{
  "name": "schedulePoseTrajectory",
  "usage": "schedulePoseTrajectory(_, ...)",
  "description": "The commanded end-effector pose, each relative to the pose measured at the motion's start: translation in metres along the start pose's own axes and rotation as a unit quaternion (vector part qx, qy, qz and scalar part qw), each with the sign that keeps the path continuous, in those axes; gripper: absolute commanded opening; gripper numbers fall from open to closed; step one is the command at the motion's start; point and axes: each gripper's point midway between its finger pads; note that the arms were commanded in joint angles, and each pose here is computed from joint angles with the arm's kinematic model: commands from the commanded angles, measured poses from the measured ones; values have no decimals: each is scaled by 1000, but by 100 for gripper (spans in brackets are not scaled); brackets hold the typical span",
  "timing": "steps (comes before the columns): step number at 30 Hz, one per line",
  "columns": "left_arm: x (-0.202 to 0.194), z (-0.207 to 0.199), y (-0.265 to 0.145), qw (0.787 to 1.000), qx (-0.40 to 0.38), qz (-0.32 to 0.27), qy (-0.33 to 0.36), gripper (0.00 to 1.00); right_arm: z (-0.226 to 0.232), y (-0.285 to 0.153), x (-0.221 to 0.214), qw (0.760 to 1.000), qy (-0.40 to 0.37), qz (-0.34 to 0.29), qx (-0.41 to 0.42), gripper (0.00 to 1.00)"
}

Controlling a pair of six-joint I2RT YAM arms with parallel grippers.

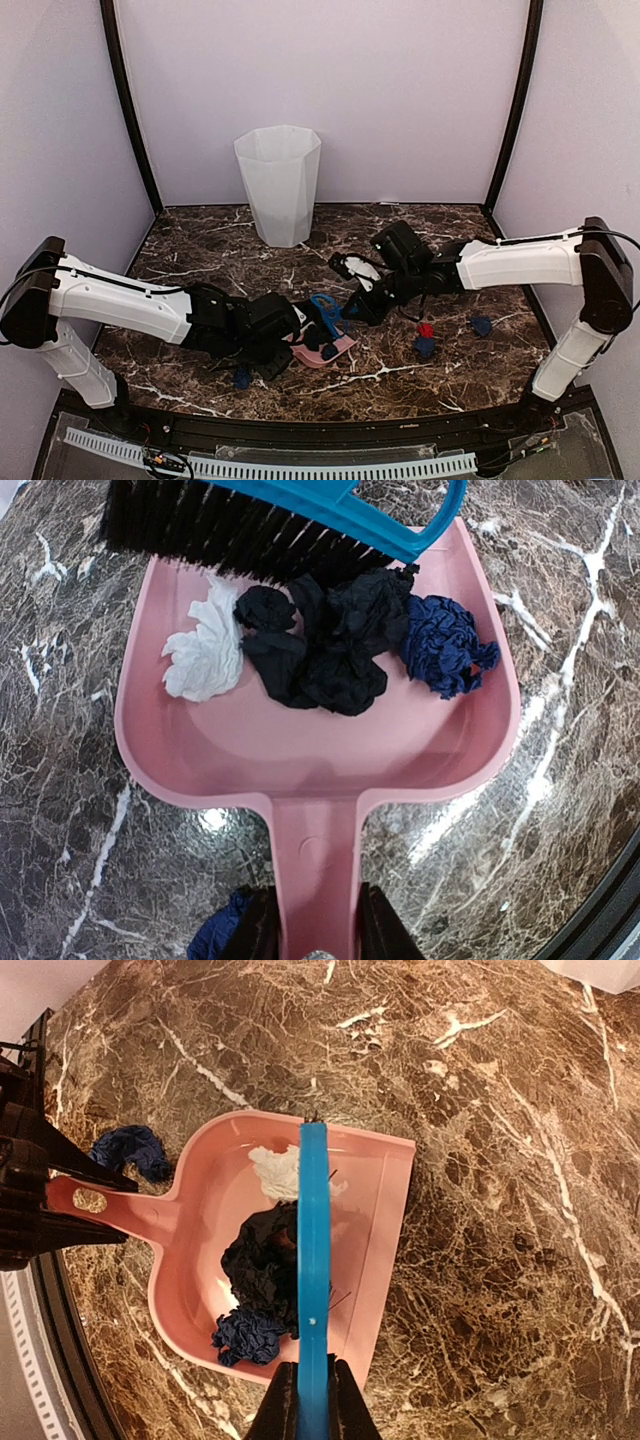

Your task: Sweep away the paper scraps from the table

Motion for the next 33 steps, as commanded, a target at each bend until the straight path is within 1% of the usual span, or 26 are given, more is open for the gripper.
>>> schedulePoseTrajectory(1, -10, 5, -2, 1000, 1, 12, 5, 0, -2, -18, 25, 998, 13, -62, -14, 0)
schedulePoseTrajectory(8, -12, 5, -2, 1000, 1, 12, 5, 0, -47, -45, 20, 985, 74, -96, -127, 0)
schedulePoseTrajectory(10, -12, 5, -2, 1000, 0, 11, 5, 0, -58, -52, 17, 979, 86, -96, -160, 0)
schedulePoseTrajectory(12, -11, 5, -2, 1000, 0, 11, 4, 0, -63, -54, 11, 976, 92, -87, -177, 0)
schedulePoseTrajectory(19, -9, 3, 1, 1000, -2, 10, 3, 0, -50, -35, -13, 983, 94, -44, -148, 0)
schedulePoseTrajectory(20, -9, 2, 2, 1000, -2, 10, 2, 0, -43, -32, -15, 986, 92, -42, -133, 0)
schedulePoseTrajectory(27, 1, -4, 5, 1000, -11, 2, -4, 0, 6, -32, 0, 994, 63, -70, -50, 0)
schedulePoseTrajectory(33, 14, -8, 6, 1000, -16, -19, -10, 0, 15, -29, 0, 995, 61, -71, -28, 0)
Point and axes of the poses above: each gripper's point midway between its finger pads, its own y axis out along the fingers, its own z axis along the line the jaws close on, x = y × z, and after that the axes turned 1 degree about y, right-handed
